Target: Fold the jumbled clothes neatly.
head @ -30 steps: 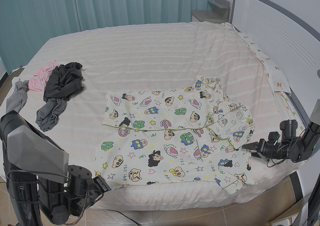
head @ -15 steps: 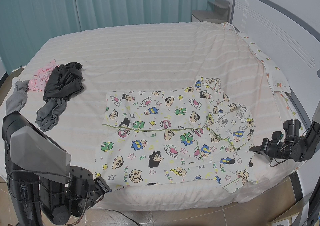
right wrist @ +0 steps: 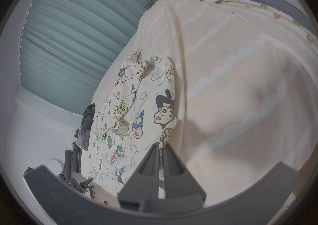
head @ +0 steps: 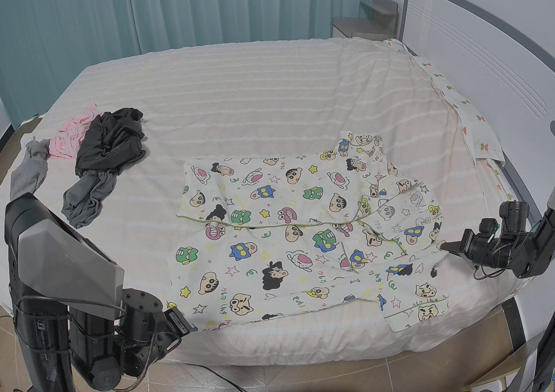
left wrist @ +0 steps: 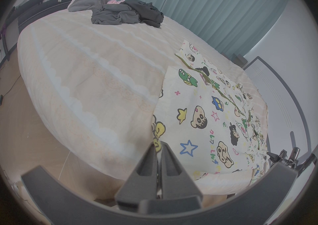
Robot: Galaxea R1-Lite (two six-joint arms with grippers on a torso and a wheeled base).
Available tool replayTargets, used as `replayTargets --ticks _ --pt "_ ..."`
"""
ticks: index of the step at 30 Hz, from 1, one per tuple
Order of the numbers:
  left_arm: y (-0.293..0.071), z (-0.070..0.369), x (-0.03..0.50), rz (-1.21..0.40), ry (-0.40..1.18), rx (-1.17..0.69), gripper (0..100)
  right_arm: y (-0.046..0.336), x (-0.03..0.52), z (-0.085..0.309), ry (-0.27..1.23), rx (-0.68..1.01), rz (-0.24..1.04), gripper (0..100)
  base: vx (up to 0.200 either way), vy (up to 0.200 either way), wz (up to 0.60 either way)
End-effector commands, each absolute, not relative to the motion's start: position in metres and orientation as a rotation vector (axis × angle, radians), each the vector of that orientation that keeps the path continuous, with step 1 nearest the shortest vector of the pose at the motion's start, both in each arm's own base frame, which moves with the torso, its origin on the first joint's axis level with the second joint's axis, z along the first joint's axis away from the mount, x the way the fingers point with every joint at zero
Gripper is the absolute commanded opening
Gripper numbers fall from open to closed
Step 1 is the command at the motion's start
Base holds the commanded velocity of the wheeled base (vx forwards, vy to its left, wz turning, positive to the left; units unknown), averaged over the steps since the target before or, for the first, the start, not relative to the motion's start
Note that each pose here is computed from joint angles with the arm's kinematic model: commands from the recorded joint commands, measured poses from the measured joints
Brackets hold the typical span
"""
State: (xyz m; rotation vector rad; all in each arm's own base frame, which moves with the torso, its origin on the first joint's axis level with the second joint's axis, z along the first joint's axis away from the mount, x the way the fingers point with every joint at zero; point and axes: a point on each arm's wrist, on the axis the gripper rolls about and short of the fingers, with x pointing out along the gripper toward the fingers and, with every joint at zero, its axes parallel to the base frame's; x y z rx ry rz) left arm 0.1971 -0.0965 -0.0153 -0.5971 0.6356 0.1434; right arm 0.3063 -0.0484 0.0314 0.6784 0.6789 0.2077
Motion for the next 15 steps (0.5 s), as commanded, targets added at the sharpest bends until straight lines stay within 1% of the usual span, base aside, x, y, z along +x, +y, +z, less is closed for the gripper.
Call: replayTargets --ticks 1,8,10,13,15 --pt "-0.097 -0.015 0.197 0.143 0.633 -0.598 0 -0.049 0.307 0.023 0.699 0.689 0.197 100 0.000 0.000 0.00" --pt "-0.097 -0.016 0.197 0.141 0.632 -0.599 0 -0.062 0.295 0.024 0.689 0.694 0.145 100 0.000 0.000 0.00" --pt "-0.097 -0.015 0.198 0.140 0.631 -0.599 0 -0.070 0.278 0.021 0.707 0.679 0.145 100 0.000 0.000 0.00" --pt "-0.097 -0.015 0.197 0.141 0.632 -0.599 0 -0.074 0.258 0.011 0.740 0.622 0.216 100 0.000 0.000 0.00" --pt "-0.097 -0.015 0.198 0.142 0.630 -0.599 0 -0.080 0.246 0.003 0.731 0.546 0.307 100 0.000 0.000 0.00"
